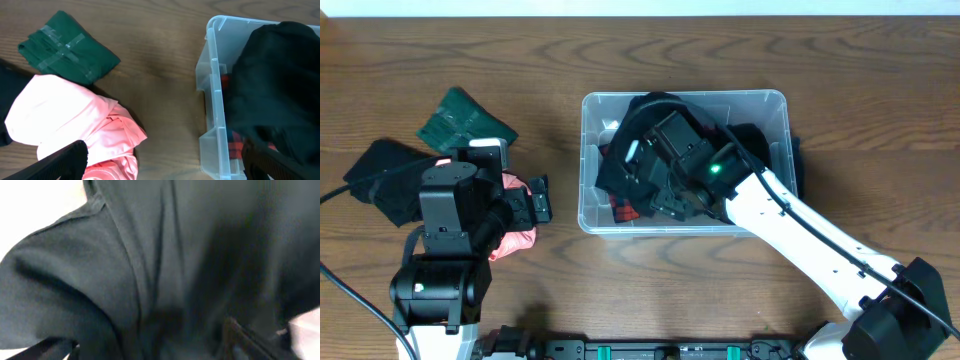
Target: Pack container
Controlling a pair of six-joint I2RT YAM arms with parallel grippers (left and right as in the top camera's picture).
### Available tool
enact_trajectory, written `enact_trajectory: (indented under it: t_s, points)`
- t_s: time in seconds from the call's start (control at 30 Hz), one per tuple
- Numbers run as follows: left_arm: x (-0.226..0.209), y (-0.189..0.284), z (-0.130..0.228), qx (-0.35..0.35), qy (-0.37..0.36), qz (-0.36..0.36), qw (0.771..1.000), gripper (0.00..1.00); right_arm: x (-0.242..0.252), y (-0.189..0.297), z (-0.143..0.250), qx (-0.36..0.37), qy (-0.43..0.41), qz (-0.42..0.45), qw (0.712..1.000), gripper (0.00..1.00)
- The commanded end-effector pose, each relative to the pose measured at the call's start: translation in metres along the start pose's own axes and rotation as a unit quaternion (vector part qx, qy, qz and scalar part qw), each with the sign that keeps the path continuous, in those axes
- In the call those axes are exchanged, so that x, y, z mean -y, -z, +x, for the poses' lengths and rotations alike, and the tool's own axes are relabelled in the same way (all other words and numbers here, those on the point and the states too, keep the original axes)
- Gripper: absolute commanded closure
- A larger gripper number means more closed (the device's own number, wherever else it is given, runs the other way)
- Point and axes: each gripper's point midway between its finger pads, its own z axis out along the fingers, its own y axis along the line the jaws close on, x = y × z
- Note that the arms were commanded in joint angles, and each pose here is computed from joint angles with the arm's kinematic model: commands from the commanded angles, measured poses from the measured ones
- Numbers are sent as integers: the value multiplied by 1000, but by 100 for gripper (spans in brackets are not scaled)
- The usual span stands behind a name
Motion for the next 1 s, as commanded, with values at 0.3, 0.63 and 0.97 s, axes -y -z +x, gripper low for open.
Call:
enact_trajectory:
  t_s: [0.3,0.63,0.97]
  points:
    - [1,6,-9,13,-8,0,1000,2,79,70,-88,216,-104,161,957,60]
    - [1,6,-9,12,-8,0,1000,2,90,42,-78,197,-155,148,957,87]
    - [1,6,-9,12,-8,0,1000,2,136,-57,-50,175,-290,115,934,99]
